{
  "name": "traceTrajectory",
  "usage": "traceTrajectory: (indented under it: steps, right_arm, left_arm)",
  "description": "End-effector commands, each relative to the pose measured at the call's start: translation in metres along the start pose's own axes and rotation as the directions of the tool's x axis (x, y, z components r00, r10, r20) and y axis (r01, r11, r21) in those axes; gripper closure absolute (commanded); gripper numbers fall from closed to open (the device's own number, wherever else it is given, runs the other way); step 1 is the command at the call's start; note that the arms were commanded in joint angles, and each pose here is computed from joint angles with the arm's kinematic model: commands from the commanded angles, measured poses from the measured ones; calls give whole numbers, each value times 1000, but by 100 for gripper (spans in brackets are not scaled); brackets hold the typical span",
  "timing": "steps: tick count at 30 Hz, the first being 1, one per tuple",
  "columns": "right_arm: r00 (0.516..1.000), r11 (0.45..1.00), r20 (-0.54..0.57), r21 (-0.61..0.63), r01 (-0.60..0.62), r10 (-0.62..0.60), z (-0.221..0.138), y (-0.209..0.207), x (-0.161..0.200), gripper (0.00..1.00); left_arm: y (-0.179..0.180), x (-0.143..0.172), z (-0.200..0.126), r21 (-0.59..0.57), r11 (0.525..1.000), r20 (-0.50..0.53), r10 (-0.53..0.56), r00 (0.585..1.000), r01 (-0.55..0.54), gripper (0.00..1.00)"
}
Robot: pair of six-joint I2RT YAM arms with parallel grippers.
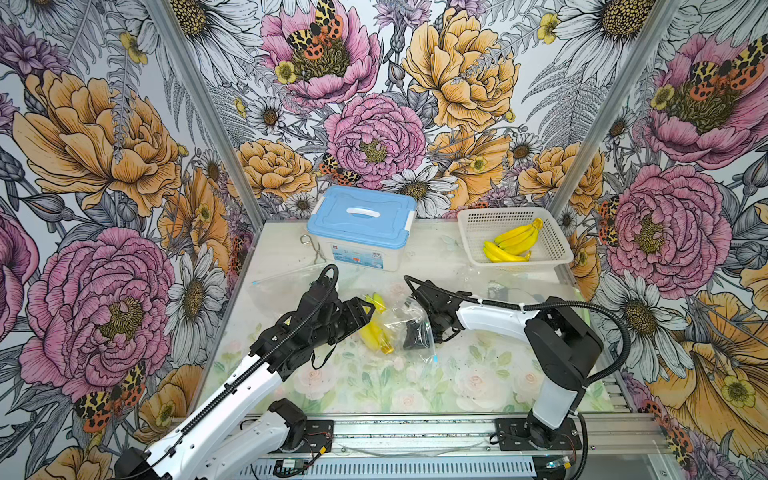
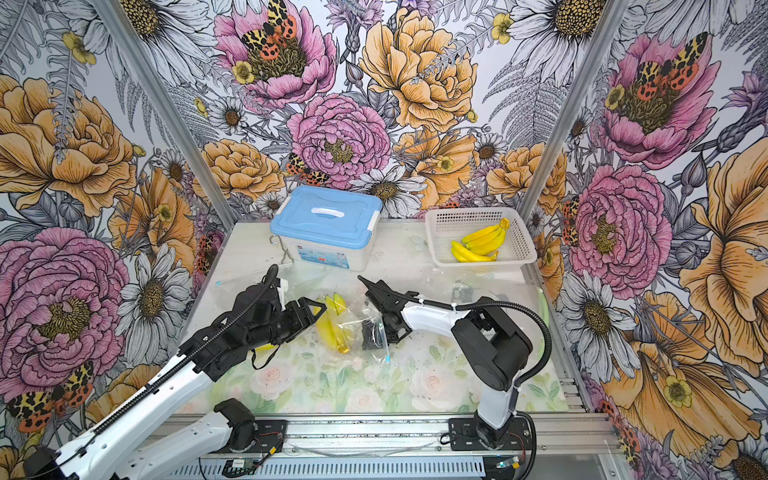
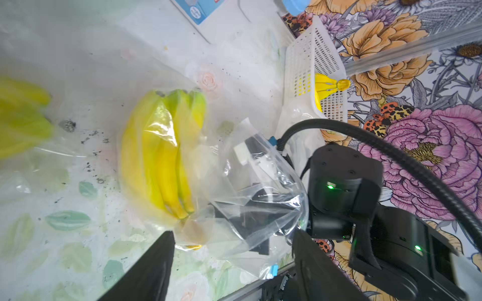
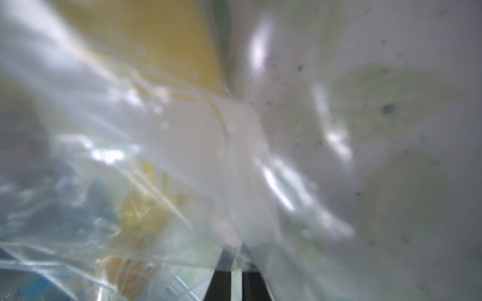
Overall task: Open the zip-top bag and take out the banana
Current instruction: Adjust the zipper food storage bag at the center of the board.
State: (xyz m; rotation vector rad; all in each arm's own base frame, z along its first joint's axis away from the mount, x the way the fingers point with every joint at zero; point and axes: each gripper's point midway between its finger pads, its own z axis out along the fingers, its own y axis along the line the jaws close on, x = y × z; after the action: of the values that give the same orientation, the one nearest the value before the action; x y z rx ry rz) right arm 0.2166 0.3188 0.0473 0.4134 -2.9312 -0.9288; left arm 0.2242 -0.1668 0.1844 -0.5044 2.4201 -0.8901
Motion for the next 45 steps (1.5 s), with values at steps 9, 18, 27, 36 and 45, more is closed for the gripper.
traceTrajectory:
  steps: [9, 18, 27, 36, 45]
  right_arm:
    - [1000, 1000, 10, -26, 4, -4, -6, 3, -8, 87]
    - [1000, 1000, -2, -8, -21, 21, -4, -10, -4, 87]
    - [1000, 1000, -4, 2, -27, 27, -1, -13, -5, 87]
    - [999, 999, -9, 2, -34, 34, 0, -14, -4, 87]
    - [999, 999, -6, -1, -41, 41, -1, -14, -5, 87]
  left_arm:
    - [40, -40, 24, 63, 997, 116, -53, 992, 46, 23]
    - [15, -86, 37, 196, 969, 33, 144, 989, -147, 31]
    - [13, -63, 64, 190, 927, -160, 353, 922, -322, 38]
    - [15, -61, 82, 151, 907, -223, 419, 880, -394, 39]
    - [26, -71, 95, 82, 911, -234, 412, 881, -404, 56]
